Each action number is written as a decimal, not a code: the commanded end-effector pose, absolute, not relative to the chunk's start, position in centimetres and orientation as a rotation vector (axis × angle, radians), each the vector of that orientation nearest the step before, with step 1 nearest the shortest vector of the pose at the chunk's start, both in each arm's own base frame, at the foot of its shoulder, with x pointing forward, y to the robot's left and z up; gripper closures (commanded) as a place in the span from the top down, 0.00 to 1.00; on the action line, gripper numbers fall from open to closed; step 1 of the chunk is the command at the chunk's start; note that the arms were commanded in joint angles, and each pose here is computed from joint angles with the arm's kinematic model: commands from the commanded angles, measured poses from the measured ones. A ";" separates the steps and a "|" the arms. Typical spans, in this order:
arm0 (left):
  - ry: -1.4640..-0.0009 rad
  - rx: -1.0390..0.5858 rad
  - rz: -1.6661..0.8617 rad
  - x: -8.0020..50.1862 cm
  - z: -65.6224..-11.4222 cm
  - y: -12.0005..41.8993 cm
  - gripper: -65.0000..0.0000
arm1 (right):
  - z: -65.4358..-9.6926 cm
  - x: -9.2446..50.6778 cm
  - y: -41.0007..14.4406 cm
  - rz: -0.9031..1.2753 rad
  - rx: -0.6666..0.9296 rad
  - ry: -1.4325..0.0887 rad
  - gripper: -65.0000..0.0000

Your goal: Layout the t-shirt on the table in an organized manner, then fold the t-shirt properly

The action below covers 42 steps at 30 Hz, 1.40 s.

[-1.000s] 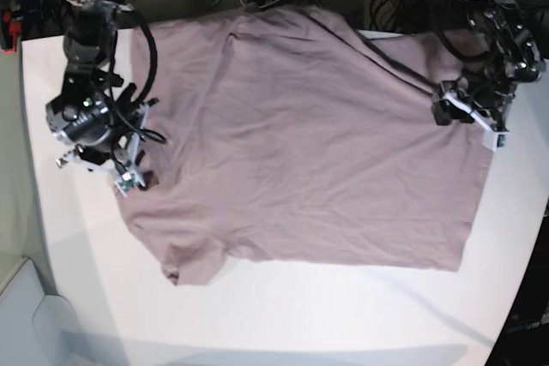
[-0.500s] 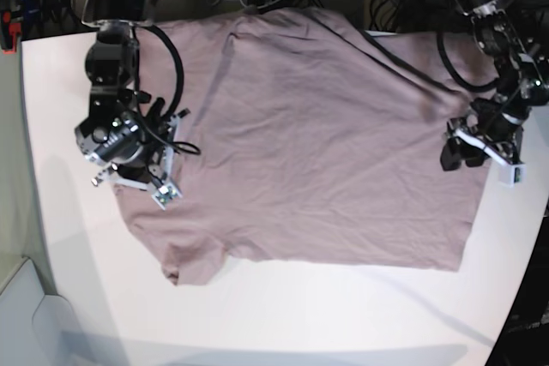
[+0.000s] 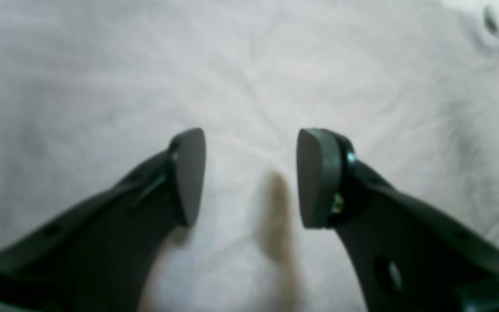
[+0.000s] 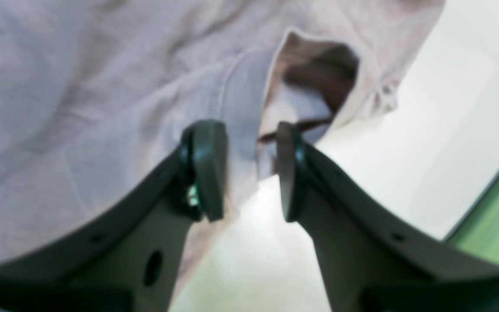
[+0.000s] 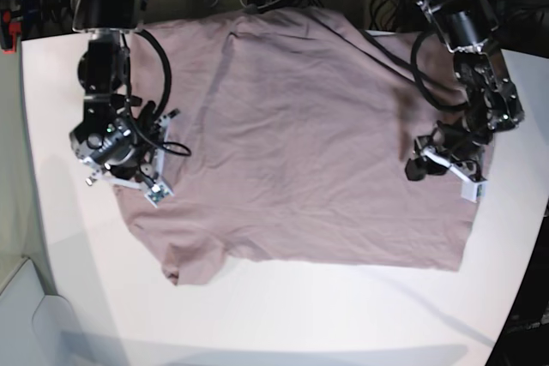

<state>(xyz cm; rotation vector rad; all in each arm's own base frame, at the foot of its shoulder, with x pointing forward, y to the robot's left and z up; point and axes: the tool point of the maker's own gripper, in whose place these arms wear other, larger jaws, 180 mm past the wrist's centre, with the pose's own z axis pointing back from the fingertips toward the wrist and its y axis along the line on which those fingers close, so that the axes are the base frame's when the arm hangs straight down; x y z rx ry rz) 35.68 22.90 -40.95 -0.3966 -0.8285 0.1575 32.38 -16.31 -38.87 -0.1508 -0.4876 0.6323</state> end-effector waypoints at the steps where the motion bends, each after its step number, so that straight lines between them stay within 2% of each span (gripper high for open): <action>1: -0.905 -0.398 0.156 37.2 -38.9 23.6 0.51 | -37.2 33.9 -16.6 0.627 -0.171 -0.544 0.31; 8: -0.901 -0.406 0.161 37.5 -39.0 23.5 0.51 | -38.2 34.7 -18.3 0.577 -0.163 -0.503 0.32; 13: -0.900 -0.406 0.162 37.5 -39.1 23.5 0.51 | -38.6 34.5 -18.3 0.575 -0.156 -0.491 0.42; 19: -0.900 -0.406 0.163 37.5 -39.1 23.5 0.51 | -38.8 34.4 -18.1 0.576 -0.150 -0.488 0.39; 22: -0.900 -0.406 0.163 37.5 -39.1 23.5 0.51 | -38.8 34.3 -18.3 0.578 -0.154 -0.484 0.31; 27: -0.884 -0.378 0.154 37.2 -39.5 23.9 0.51 | -39.5 34.0 -19.3 0.576 -0.164 -0.453 0.00; 37: -0.869 -0.356 0.142 37.0 -39.8 24.1 0.51 | -36.0 34.2 -20.6 0.586 -0.257 -0.511 0.00; 39: -0.871 -0.356 0.142 37.1 -39.7 24.1 0.51 | -36.1 33.9 -20.5 0.577 -0.257 -0.483 0.06; 42: -0.870 -0.357 0.142 37.1 -39.8 24.0 0.51 | -36.2 33.8 -20.2 0.573 -0.252 -0.475 0.24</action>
